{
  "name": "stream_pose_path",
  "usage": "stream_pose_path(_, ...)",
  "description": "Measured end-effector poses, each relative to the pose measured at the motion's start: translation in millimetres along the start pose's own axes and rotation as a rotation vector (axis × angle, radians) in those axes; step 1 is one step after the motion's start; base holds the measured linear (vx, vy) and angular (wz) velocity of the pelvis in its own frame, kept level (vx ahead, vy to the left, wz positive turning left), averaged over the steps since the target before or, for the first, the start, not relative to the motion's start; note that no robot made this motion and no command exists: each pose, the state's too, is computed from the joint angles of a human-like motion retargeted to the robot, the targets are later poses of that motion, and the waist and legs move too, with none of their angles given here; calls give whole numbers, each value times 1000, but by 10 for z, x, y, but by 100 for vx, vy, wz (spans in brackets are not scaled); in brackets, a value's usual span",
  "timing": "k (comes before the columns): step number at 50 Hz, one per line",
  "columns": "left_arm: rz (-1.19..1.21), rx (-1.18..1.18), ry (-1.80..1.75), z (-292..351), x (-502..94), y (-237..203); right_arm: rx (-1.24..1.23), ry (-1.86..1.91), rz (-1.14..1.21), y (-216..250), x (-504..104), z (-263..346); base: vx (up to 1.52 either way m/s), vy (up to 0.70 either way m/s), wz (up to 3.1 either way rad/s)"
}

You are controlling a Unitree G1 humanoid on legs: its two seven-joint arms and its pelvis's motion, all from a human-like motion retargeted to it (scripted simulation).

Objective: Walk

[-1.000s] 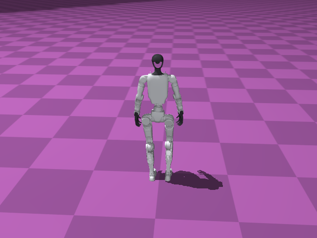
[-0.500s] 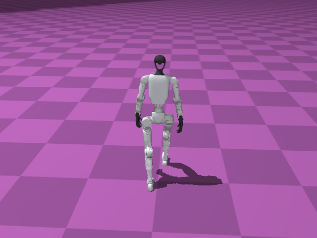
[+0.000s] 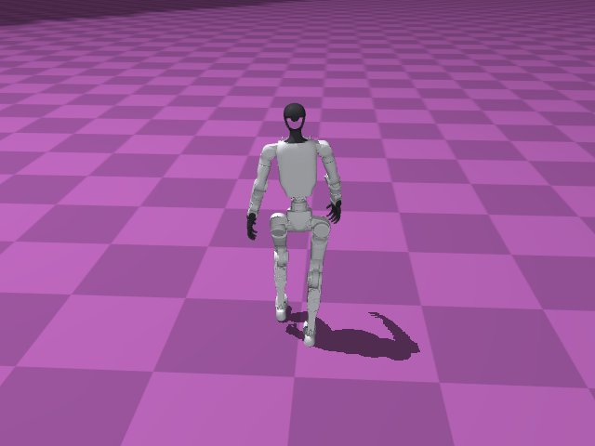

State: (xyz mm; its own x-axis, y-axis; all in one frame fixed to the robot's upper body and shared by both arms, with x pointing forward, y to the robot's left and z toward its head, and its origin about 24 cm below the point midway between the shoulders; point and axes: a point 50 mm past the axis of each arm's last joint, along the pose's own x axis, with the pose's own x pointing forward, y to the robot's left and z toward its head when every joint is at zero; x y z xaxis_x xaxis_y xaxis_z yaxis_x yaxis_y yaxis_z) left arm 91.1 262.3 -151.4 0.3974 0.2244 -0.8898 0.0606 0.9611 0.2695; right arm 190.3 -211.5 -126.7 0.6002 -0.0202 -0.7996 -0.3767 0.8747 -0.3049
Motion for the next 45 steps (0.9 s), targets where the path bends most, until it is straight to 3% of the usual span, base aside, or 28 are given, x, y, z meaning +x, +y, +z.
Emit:
stream_pose_path(7, 32, -43, 18, -83, -18, 18, -58, -11, 75, 189, -7, -4, 65, 5, 6)
stream_pose_path(16, 32, -92, -16, -11, -23, 123, 21, 196, 193, 497, -160, -584, 69, 9, 11)
stream_pose_path(32, 1, 72, -320, 746, -50, 97, 193, 366, 119, 413, -361, -1077, 62, 0, 14)
stream_pose_path(37, -7, 63, -293, 635, -47, 42, 207, 421, 152, 533, -434, -1201, 57, -7, 54)
stream_pose_path(45, -75, 38, 2, -86, -40, -190, 131, 410, 185, 617, -389, -1110, 54, -14, 45)
